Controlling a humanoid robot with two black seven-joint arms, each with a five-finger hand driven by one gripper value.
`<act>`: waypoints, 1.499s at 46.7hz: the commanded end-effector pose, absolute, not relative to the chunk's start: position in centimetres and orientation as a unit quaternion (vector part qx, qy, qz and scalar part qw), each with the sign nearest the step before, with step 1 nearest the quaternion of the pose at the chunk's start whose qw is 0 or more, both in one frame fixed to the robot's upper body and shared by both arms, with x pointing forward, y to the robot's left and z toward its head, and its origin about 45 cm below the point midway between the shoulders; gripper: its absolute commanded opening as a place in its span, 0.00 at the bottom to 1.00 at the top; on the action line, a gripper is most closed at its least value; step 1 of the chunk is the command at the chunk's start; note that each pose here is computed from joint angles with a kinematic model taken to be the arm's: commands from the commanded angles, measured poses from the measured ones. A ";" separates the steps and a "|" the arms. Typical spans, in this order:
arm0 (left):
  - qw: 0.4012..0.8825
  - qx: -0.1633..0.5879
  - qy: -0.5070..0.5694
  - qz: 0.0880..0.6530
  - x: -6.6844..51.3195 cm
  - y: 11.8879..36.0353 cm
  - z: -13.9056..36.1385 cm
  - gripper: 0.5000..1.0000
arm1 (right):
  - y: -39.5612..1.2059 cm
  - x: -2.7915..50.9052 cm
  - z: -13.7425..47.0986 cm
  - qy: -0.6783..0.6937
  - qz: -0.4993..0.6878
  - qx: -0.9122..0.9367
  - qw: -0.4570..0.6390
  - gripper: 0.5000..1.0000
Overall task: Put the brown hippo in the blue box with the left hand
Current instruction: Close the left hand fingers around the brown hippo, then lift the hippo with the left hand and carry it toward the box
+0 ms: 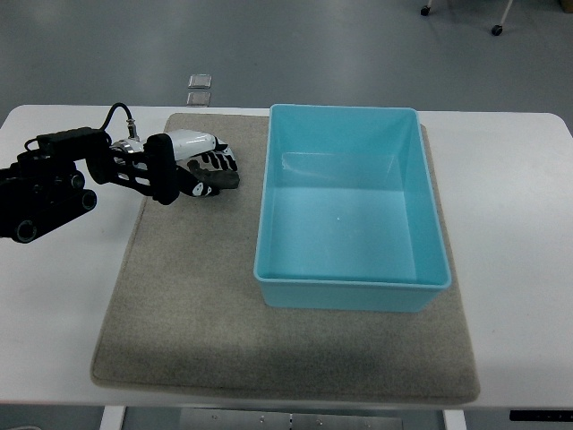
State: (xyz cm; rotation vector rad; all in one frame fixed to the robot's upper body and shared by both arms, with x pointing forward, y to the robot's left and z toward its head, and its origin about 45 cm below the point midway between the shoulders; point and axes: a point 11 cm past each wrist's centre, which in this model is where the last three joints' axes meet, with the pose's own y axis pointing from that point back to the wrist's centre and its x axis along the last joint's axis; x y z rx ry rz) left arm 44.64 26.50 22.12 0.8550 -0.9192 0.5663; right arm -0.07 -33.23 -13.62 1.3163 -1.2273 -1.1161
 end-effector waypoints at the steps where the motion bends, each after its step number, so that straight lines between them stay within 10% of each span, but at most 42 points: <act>1: 0.772 0.395 -0.424 0.262 44.6 26.5 22.1 0.23 | -33.2 -0.1 -13.6 -0.505 -0.460 0.542 0.490 0.87; 14: 0.770 0.394 -0.427 0.263 44.8 26.5 22.4 0.00 | -33.2 -0.1 -13.6 -0.506 -0.460 0.542 0.489 0.87; 54: 0.750 0.394 -0.471 0.248 46.5 27.8 32.9 0.00 | -33.2 -0.1 -13.6 -0.506 -0.460 0.542 0.489 0.87; 70: 0.765 0.336 -0.516 0.190 45.5 20.7 35.7 0.00 | -33.2 -0.1 -13.6 -0.505 -0.459 0.542 0.490 0.87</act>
